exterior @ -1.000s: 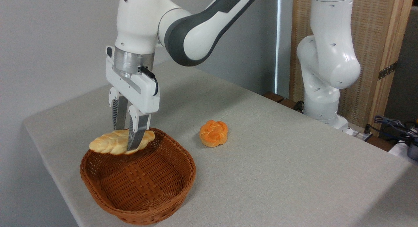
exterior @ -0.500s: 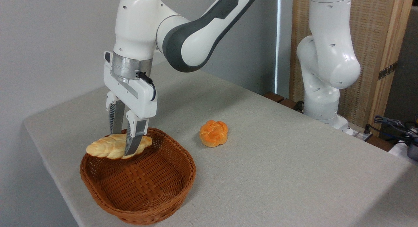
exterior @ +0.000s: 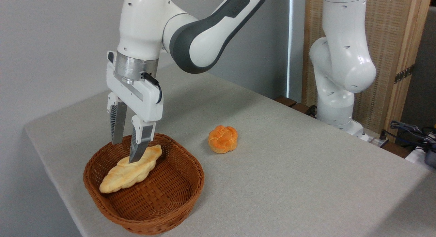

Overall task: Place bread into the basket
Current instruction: 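Lower the croissant bread into the basket and open the gripper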

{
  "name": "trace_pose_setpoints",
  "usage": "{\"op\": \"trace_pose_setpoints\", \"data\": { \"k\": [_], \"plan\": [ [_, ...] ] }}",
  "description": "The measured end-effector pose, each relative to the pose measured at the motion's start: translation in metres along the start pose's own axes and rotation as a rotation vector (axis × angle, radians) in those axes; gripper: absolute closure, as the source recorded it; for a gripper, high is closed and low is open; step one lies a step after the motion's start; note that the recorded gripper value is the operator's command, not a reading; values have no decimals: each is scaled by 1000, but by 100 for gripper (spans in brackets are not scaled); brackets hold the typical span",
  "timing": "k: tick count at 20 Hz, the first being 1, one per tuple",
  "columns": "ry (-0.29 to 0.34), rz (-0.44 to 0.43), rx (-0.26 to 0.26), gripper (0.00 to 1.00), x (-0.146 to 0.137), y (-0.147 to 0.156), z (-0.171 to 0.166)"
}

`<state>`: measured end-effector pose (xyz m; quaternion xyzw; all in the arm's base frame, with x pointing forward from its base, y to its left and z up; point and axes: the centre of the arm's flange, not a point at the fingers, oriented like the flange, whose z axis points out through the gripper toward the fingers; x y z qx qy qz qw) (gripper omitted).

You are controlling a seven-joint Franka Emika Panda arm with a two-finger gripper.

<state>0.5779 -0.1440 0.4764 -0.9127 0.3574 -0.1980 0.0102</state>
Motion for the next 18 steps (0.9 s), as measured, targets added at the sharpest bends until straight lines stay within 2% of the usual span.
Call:
{"op": "trace_pose_setpoints", "data": {
  "k": [4, 11, 15, 18],
  "plan": [
    [27, -26, 12, 0, -3, -15, -33],
    [-110, -83, -96, 0, -35, -36, -95],
    [-191, -101, -145, 0, -48, -40, -95],
    [-213, -100, -159, 0, -50, -38, -92]
  ]
}}
